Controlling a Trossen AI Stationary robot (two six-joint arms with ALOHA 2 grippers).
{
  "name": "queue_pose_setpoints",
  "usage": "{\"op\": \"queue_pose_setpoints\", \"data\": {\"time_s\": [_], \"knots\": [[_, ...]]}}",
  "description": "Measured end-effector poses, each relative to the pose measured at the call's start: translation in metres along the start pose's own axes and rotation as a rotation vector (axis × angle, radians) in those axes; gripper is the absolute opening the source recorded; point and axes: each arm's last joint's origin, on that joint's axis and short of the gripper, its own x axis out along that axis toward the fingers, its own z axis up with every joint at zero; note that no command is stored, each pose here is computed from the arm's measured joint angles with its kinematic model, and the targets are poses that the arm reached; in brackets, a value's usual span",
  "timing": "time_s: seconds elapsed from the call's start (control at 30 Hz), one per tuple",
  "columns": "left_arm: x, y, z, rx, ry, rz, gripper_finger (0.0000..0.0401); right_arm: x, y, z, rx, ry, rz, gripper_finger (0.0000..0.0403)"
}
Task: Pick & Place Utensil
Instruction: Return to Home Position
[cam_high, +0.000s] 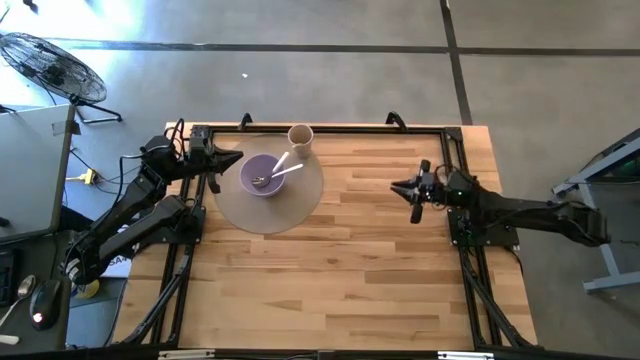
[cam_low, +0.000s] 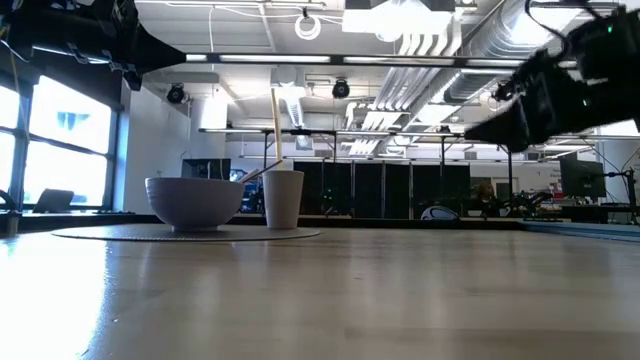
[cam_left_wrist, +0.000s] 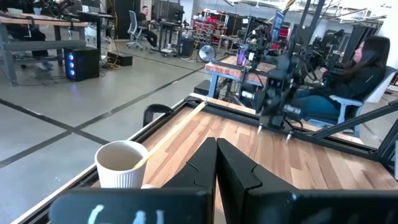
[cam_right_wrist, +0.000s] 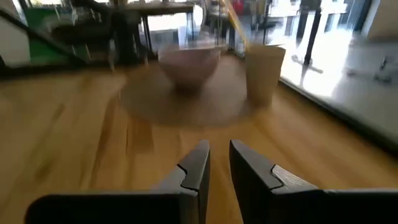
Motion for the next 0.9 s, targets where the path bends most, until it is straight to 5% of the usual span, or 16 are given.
{"op": "queue_pose_setpoints", "data": {"time_s": [0.23,0.9], "knots": [[0.000,0.000,0.000,0.000,0.000,0.000,0.0005,-0.006,0.000,-0.034,0.041,0.348,-0.008,0.0053],[0.000,0.000,0.000,0.000,0.000,0.000,0.0005,-0.007,0.000,-0.032,0.024,0.318,-0.036,0.0052]]}}
